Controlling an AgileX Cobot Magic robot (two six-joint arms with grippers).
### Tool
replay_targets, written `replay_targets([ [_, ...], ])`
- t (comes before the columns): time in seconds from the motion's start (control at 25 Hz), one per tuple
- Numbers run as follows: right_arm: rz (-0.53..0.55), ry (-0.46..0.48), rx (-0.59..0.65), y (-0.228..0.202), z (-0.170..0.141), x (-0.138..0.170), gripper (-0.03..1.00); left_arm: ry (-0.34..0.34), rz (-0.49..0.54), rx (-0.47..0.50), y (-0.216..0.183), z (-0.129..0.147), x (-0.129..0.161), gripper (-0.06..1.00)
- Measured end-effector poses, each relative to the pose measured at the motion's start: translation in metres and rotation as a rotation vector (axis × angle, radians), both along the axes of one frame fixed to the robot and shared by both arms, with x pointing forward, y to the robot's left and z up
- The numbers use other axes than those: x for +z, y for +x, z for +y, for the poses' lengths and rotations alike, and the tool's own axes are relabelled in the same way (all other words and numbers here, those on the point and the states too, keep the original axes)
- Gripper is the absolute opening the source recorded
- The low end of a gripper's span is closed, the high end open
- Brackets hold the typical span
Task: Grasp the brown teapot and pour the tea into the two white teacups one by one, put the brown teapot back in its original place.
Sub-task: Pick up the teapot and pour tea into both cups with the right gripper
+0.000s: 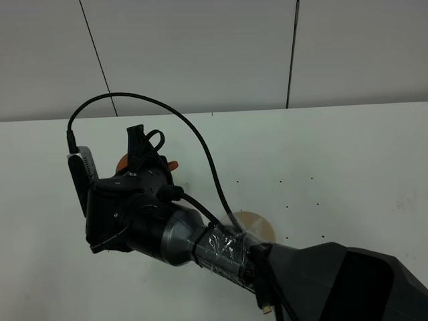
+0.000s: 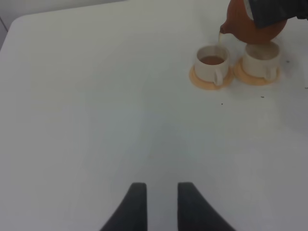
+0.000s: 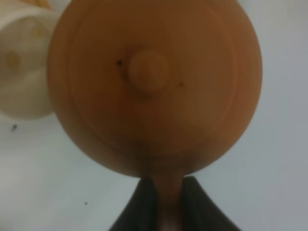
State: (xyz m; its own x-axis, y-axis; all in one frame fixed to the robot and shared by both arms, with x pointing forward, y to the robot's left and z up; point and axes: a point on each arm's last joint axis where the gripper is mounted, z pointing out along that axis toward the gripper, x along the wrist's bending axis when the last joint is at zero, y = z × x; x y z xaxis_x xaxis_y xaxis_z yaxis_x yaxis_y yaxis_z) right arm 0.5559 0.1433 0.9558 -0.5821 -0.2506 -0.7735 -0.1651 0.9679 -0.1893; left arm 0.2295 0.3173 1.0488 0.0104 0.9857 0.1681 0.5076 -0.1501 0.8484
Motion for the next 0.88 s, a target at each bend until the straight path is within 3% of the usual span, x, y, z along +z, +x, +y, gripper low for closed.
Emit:
replay_targets([
  [0.88, -0.023, -0.013, 0.004, 0.0013, -0.0004, 0.0017, 0.09, 0.000, 0.000, 0.000, 0.0000, 0.0000, 0.0000, 0.23],
])
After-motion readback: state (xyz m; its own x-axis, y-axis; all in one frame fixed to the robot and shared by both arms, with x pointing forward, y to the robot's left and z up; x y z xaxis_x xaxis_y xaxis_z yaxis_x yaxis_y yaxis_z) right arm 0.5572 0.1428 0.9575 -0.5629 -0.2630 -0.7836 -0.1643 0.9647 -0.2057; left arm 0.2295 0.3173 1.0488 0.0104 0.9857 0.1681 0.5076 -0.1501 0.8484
